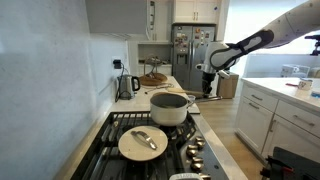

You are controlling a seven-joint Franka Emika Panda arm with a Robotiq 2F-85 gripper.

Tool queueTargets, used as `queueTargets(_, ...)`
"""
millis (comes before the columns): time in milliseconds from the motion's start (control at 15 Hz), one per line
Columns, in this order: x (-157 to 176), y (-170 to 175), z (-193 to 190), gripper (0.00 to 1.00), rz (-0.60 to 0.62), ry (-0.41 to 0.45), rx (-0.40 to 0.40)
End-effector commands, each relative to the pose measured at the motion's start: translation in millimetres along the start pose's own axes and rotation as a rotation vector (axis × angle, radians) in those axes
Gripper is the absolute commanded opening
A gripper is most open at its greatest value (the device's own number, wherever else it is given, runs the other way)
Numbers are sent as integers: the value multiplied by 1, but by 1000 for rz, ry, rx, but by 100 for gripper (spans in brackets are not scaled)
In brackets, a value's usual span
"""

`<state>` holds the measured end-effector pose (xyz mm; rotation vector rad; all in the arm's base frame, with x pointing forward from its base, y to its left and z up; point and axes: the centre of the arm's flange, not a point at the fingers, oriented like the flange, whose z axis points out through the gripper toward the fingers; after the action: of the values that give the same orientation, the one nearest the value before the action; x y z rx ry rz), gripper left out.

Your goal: Pick up the wooden spatula from the chopping board and use it to stir the contents in the pot, place the spatula back on the chopping board

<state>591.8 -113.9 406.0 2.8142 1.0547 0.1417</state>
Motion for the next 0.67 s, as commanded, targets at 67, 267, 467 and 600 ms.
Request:
queueTargets(67,-5,-13,-44,7,-10,-5,-60)
queueTargets(267,-9,-25,-72,7,-24,-30,-95)
queueTargets(467,-17,-42,-99,7,-13,-75,-116)
queueTargets(600,-23,-54,-114,7,-2,-119,-114)
